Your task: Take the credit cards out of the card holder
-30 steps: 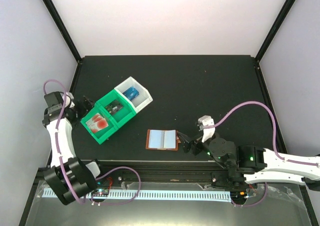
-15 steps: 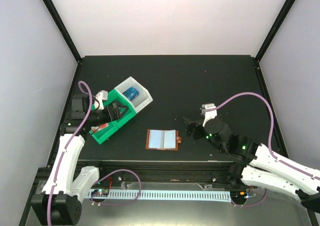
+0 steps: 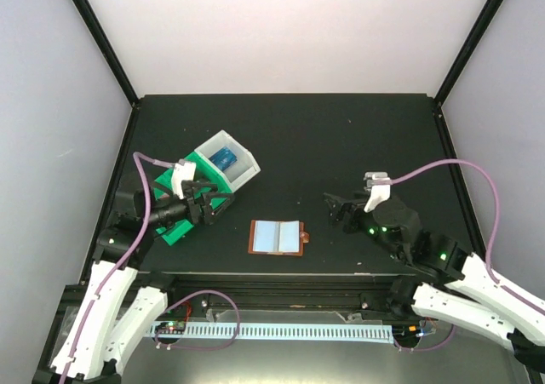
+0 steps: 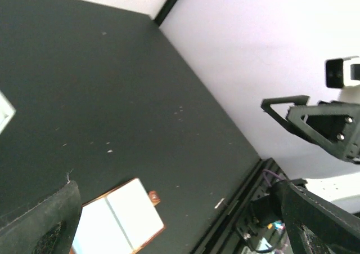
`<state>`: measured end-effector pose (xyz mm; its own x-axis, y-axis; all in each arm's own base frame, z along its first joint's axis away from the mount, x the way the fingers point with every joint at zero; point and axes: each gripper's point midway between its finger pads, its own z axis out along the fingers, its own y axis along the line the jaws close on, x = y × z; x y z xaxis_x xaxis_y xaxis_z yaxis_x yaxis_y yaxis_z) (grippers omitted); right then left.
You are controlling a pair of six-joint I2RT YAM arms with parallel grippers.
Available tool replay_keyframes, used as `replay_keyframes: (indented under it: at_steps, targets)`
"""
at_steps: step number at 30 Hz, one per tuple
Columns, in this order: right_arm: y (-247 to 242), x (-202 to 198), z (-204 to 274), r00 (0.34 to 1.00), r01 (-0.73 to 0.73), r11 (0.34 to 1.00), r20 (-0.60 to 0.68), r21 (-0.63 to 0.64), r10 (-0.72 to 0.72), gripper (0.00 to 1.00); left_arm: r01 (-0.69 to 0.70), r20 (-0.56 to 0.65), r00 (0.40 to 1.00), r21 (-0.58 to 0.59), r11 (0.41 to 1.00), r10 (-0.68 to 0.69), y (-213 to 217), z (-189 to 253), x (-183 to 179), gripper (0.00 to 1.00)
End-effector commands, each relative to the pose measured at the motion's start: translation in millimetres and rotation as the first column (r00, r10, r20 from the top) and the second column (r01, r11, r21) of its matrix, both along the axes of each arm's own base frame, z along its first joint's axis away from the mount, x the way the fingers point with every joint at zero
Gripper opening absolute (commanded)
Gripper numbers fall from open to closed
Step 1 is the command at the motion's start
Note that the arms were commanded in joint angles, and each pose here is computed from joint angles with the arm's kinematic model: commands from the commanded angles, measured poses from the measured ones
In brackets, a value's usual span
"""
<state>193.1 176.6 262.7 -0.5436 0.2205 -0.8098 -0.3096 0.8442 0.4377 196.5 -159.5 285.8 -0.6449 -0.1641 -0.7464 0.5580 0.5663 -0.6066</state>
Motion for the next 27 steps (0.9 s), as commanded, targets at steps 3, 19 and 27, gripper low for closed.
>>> replay_keyframes:
  at_steps: [3, 19, 27]
  targets:
    - [-18, -8, 52, 0.995, -0.001, 0.996, 0.102, 0.092, -0.009, 1.0, 0.116, 0.173, 0.98, -0.092, 0.989, -0.099, -11, 48, -30, 0.99]
    - [-37, -23, 86, 0.982, -0.032, 0.983, 0.188, 0.183, -0.003, 1.0, 0.076, 0.249, 0.967, -0.095, 0.993, -0.05, -2, 72, -46, 0.99]
    - [-29, -23, 74, 0.987, -0.053, 0.982, 0.156, 0.18, 0.024, 1.0, 0.031, 0.252, 0.968, -0.084, 0.996, -0.008, 3, 69, -39, 0.99]
